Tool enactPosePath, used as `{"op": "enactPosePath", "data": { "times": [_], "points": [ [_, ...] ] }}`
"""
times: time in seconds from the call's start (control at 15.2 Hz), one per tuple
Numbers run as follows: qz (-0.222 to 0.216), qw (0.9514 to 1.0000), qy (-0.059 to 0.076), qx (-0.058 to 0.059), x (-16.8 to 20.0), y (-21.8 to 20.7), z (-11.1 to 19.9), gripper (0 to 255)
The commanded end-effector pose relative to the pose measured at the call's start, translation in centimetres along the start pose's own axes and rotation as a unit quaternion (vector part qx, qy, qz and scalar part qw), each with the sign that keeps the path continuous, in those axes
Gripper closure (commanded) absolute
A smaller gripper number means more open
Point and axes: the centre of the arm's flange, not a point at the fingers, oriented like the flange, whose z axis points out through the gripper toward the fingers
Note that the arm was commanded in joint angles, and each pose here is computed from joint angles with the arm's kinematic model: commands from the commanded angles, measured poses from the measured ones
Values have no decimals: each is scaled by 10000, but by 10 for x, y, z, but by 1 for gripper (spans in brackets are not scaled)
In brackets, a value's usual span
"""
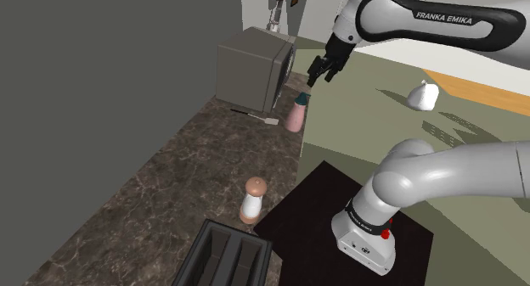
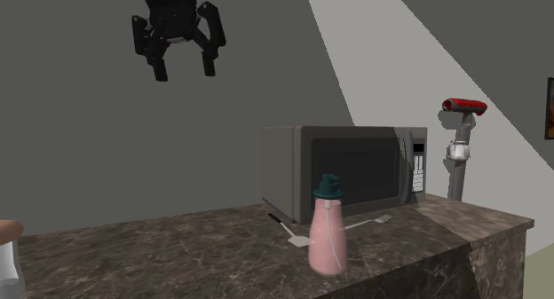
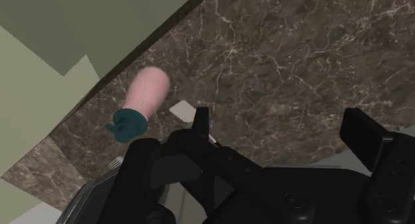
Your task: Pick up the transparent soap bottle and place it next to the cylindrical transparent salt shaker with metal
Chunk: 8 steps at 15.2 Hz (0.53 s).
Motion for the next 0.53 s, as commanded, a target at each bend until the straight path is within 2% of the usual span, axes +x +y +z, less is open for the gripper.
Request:
{"op": "enactPosePath", "data": {
  "times": [0.0, 0.46],
  "points": [
    [47, 9999, 89, 23, 7, 18, 19, 0],
    [215, 9991, 354, 109, 25, 78, 87, 0]
  ]
}}
